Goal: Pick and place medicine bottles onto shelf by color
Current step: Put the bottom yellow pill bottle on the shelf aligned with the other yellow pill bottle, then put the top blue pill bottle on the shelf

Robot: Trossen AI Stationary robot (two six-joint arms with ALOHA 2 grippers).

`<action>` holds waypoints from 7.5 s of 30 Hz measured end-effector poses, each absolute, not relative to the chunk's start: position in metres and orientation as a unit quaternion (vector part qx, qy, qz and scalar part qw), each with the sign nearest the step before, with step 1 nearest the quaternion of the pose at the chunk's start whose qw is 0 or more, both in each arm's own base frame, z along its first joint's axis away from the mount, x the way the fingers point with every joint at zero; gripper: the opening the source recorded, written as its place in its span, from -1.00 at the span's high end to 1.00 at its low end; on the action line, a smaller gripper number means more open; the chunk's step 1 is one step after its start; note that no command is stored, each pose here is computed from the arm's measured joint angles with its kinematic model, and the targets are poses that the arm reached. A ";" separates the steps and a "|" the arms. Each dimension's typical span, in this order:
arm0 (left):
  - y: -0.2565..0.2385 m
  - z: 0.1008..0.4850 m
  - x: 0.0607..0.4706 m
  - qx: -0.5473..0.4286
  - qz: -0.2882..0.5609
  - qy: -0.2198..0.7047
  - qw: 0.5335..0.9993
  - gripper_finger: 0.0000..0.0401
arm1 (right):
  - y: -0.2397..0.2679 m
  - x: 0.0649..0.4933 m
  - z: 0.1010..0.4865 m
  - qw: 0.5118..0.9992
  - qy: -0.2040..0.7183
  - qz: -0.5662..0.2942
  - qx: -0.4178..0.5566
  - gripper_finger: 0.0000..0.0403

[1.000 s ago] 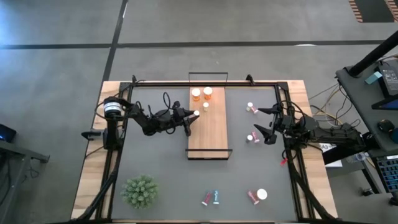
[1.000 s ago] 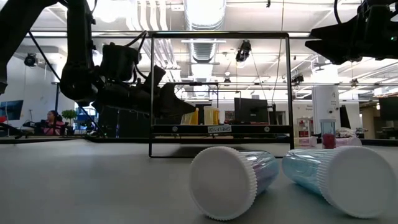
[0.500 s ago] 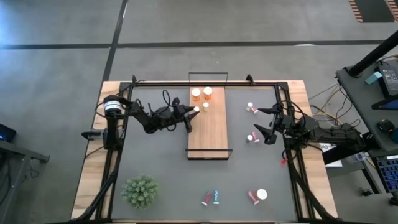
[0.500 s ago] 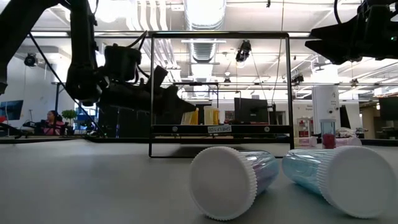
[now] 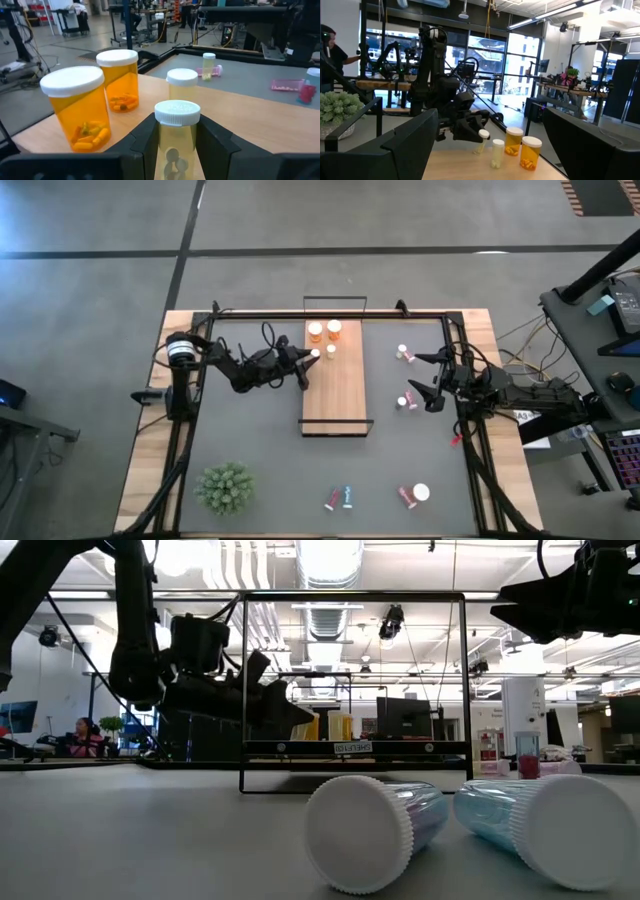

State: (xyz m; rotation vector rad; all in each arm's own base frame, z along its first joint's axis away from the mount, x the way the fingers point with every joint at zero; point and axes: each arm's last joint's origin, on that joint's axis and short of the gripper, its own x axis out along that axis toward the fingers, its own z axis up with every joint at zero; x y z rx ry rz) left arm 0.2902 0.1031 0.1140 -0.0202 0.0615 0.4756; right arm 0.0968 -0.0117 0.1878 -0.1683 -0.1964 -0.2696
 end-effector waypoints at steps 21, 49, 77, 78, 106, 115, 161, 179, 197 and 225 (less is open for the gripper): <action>0.103 0.113 0.290 -0.012 0.240 0.036 0.970 0.39 | -0.012 0.097 0.188 0.983 -0.098 -0.134 -0.084 -0.74; 0.106 0.120 0.293 0.015 0.229 0.014 0.973 0.28 | -0.012 0.097 0.188 0.983 -0.098 -0.134 -0.084 -0.74; 0.072 0.157 0.255 0.054 0.245 0.013 0.968 0.28 | -0.012 0.097 0.188 0.983 -0.098 -0.134 -0.084 -0.74; 0.068 0.157 0.252 0.054 0.251 0.017 0.966 0.28 | -0.012 0.097 0.188 0.983 -0.097 -0.134 -0.084 -0.74; 0.055 0.133 0.265 -0.040 0.301 0.113 0.946 0.57 | -0.012 0.097 0.188 0.983 -0.098 -0.134 -0.084 -0.74; 0.061 0.123 0.276 -0.039 0.309 0.127 0.942 0.64 | -0.012 0.097 0.188 0.983 -0.098 -0.134 -0.084 -0.74; 0.086 0.148 0.287 -0.023 0.312 0.115 0.943 0.64 | -0.012 0.097 0.188 0.983 -0.097 -0.134 -0.084 -0.74; 0.042 0.196 0.230 0.086 0.269 0.041 0.958 0.64 | -0.012 0.097 0.188 0.983 -0.098 -0.134 -0.084 -0.74; 0.036 0.198 0.209 0.120 0.254 0.028 0.959 0.64 | -0.012 0.097 0.188 0.983 -0.098 -0.134 -0.084 -0.74; 0.027 0.186 0.140 0.132 0.249 -0.044 0.958 0.64 | -0.012 0.097 0.188 0.983 -0.098 -0.134 -0.084 -0.74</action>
